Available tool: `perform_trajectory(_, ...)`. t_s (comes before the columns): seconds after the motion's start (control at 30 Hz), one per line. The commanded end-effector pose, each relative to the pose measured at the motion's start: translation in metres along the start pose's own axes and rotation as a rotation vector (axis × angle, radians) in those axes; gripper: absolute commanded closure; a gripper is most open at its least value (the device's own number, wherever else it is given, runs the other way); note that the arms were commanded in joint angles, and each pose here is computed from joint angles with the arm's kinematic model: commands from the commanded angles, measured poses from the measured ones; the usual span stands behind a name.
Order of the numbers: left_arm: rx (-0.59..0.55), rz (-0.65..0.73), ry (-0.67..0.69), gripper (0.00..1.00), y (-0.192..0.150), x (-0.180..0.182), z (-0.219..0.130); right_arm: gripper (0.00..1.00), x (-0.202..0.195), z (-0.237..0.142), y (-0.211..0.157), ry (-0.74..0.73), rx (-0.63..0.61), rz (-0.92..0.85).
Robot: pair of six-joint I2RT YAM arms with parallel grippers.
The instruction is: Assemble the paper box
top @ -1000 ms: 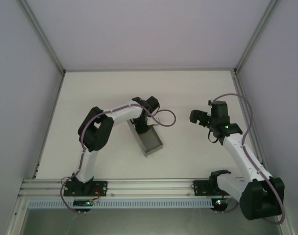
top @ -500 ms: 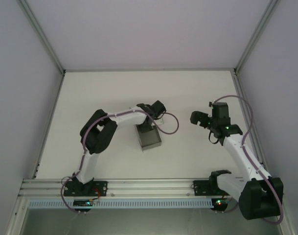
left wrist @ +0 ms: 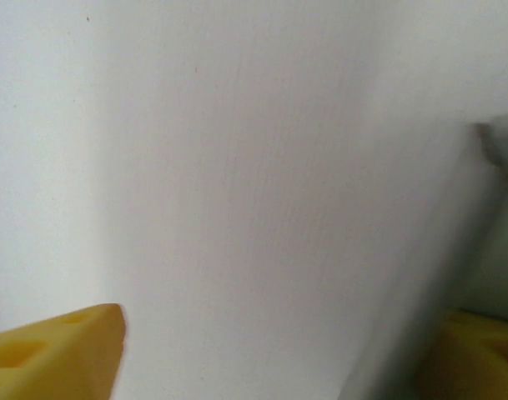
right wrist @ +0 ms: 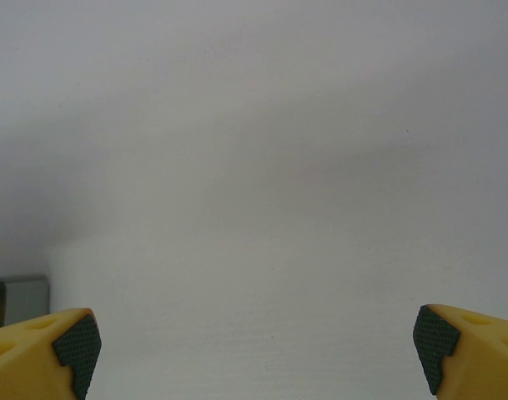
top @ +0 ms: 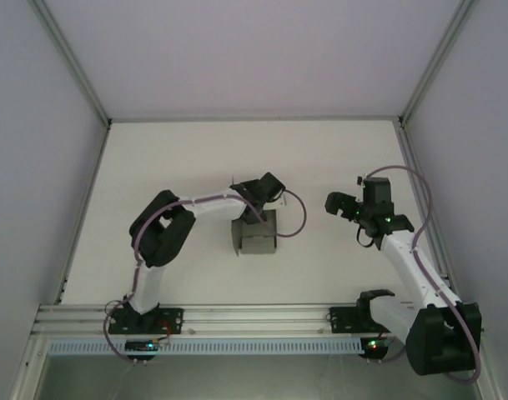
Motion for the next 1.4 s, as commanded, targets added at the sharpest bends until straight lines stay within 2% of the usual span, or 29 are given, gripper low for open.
perform_trajectory(0.0, -0.143, 0.006, -0.05, 0.0, 0.023, 0.007, -0.044, 0.01, 0.003, -0.006, 0.01, 0.024, -0.056, -0.02)
perform_trajectory(0.2, -0.281, 0.021, -0.011, 0.0, 0.041, 0.034, -0.1, 0.01, 0.02, -0.009, 0.035, 0.099, -0.14, -0.116)
perform_trajectory(0.3, -0.285, 0.024, 0.032, 0.0, 0.043, 0.045, -0.108, 0.01, 0.026, -0.007, 0.039, 0.122, -0.128, -0.131)
perform_trajectory(0.4, -0.265, -0.038, 0.08, 0.0, 0.038, 0.059, -0.109, 0.01, 0.041, -0.007, 0.039, 0.188, -0.125, -0.19)
perform_trajectory(0.53, -0.359, -0.246, 0.063, 0.0, 0.035, 0.083, -0.14, 0.01, 0.084, -0.003, 0.021, 0.352, -0.062, -0.411)
perform_trajectory(0.63, -0.485, -0.479, 0.114, 0.0, 0.026, 0.117, -0.183, 0.01, 0.128, 0.005, -0.01, 0.457, 0.02, -0.714)
perform_trajectory(0.73, -0.569, -0.754, 0.133, 0.0, -0.004, 0.148, -0.221, 0.03, 0.163, 0.021, -0.037, 0.523, 0.12, -0.967)
perform_trajectory(0.87, -0.542, -1.079, 0.158, 0.0, -0.073, 0.163, -0.229, 0.15, 0.189, 0.054, -0.067, 0.584, 0.244, -1.174)
perform_trajectory(1.0, -0.455, -1.296, 0.218, 0.0, -0.144, 0.149, -0.213, 0.25, 0.196, 0.09, -0.087, 0.577, 0.371, -1.259)
perform_trajectory(1.03, -0.428, -1.337, 0.223, 0.0, -0.159, 0.143, -0.209, 0.29, 0.201, 0.1, -0.081, 0.552, 0.374, -1.261)
perform_trajectory(1.1, -0.379, -1.389, 0.229, 0.0, -0.181, 0.13, -0.204, 0.36, 0.2, 0.117, -0.08, 0.506, 0.386, -1.258)
perform_trajectory(1.17, -0.336, -1.42, 0.233, 0.0, -0.196, 0.118, -0.199, 0.51, 0.202, 0.13, -0.082, 0.488, 0.387, -1.25)
perform_trajectory(1.23, -0.306, -1.434, 0.236, 0.0, -0.205, 0.109, -0.195, 0.63, 0.203, 0.139, -0.08, 0.448, 0.385, -1.249)
perform_trajectory(1.37, -0.278, -1.463, 0.265, 0.0, -0.216, 0.103, -0.191, 0.79, 0.204, 0.143, -0.074, 0.354, 0.366, -1.16)
Point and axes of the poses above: each hand's point on the last joint's axis, 136 mm out from that joint toward the fingers, its own z axis out along the fingers, its own x axis along the line the jaws close on, y = z × x, the point moved 2 cm from there along -z, back along the fingers, and after that the axes turned 1 degree about -z, right-handed, at the moved point
